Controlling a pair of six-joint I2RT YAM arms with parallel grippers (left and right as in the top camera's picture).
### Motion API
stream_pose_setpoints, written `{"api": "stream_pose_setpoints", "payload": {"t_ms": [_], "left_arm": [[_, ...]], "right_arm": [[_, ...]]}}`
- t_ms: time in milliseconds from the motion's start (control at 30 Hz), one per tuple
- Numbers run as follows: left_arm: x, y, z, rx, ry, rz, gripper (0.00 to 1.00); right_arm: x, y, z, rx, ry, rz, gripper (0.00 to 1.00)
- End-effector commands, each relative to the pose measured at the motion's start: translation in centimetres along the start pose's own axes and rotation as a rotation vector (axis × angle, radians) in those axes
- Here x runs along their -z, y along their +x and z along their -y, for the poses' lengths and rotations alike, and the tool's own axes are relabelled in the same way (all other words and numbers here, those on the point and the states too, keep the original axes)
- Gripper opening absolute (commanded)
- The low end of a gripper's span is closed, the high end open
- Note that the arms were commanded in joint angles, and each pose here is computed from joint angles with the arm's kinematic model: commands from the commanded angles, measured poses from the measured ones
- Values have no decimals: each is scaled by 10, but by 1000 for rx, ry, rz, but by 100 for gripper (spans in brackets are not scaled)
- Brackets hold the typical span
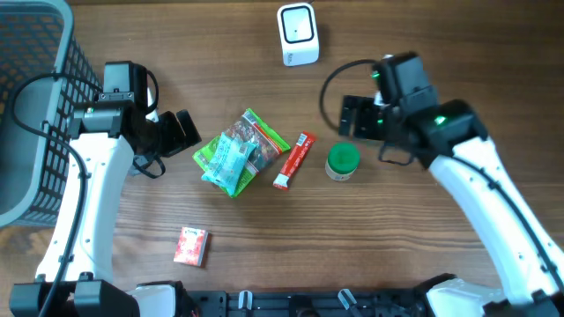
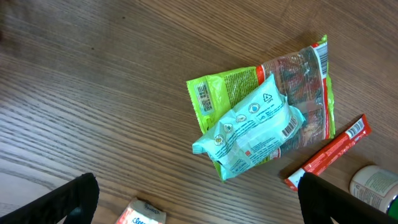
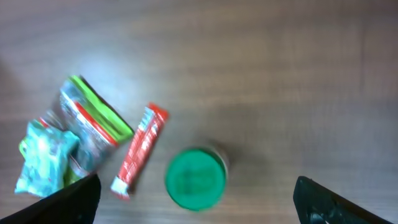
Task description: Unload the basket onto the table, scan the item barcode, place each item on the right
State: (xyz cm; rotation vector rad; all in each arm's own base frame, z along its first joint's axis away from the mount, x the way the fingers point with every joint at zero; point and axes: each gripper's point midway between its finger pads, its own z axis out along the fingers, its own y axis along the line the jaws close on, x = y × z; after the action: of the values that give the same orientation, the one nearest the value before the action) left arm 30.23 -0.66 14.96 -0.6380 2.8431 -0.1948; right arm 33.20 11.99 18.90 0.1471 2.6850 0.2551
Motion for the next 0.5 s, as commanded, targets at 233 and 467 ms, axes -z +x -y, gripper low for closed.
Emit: {"api": "stream_pose_setpoints", "payload": {"t_ms": [233, 467], "left_arm": [[0, 0, 0, -9, 6, -5, 100], [0, 0, 0, -9, 6, -5, 100]], "right_arm": [[-14, 8, -21, 74, -186, -114, 100], [-53, 36, -10, 128, -57, -236, 100]]}}
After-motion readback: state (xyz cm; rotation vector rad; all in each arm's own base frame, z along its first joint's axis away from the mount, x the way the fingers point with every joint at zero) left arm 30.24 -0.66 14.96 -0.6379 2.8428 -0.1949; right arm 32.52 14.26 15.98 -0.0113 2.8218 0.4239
